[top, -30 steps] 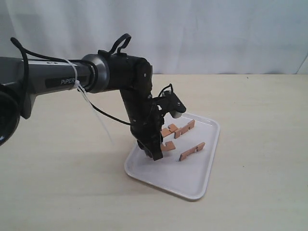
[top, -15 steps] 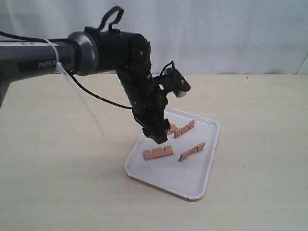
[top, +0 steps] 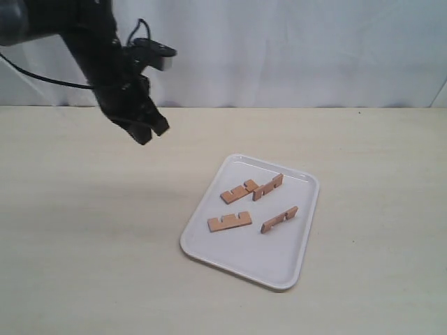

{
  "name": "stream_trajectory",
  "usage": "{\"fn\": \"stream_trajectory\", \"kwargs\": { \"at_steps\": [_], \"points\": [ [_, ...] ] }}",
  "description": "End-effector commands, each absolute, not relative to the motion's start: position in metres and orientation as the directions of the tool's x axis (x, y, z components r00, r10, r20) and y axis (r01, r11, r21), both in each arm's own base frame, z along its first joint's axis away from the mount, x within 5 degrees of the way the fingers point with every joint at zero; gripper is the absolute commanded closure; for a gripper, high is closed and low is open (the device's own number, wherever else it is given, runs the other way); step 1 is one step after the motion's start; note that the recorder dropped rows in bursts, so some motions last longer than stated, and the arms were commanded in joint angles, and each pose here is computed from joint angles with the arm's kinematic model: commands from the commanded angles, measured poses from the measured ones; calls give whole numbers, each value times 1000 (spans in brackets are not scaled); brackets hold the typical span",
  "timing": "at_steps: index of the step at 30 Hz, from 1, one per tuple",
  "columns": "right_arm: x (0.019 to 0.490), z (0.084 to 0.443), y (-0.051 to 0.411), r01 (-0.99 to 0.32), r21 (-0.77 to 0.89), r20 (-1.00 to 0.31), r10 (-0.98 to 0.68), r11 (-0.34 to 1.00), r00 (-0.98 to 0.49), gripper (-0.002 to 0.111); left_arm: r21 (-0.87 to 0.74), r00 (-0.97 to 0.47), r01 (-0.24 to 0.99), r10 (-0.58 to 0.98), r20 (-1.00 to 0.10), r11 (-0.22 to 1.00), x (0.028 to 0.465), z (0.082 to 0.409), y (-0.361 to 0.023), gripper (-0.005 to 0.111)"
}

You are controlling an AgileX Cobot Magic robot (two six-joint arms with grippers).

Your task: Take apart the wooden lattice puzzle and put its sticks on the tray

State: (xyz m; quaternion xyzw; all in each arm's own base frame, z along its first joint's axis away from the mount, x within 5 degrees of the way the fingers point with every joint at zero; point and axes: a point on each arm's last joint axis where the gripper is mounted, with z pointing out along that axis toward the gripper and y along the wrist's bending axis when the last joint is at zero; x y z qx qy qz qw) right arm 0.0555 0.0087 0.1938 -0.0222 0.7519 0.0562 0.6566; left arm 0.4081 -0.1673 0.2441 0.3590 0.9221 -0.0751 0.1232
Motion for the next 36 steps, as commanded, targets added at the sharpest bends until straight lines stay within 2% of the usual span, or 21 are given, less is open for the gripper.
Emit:
{"fn": "stream_trajectory", "kwargs": {
  "at_steps": [1, 8, 12, 16, 20, 26, 30, 36],
  "points": [
    [55, 193, 9, -109, 54, -990, 39, 993, -138, 104, -48, -831, 525, 499, -245, 850, 404, 257, -119, 107],
    [55, 193, 9, -109, 54, -990, 39, 993, -138, 104, 77, -910, 297, 307, -280, 952, 370, 276, -46, 107],
    [55, 193, 9, -109, 54, -990, 39, 993, -138, 104, 129, -909, 179, 214, -357, 975, 339, 289, -14, 107],
    [55, 193, 9, -109, 54, -990, 39, 993, -138, 104, 199, -867, 137, 215, -449, 970, 300, 302, 3, 107],
    [55, 193, 9, -109, 54, -990, 39, 993, -138, 104, 188, -725, 58, 171, -667, 980, 249, 328, 3, 107],
    [55, 193, 9, -109, 54, -990, 39, 993, -138, 104, 138, -440, 15, 130, -889, 990, 173, 343, 2, 107],
    [55, 193, 9, -109, 54, -990, 39, 993, -138, 104, 80, -207, 26, 83, -975, 996, 126, 343, -2, 107],
    [55, 193, 9, -109, 54, -990, 39, 993, -138, 104, 48, 60, 119, 41, -997, 992, 72, 328, -9, 107]
  ]
}}
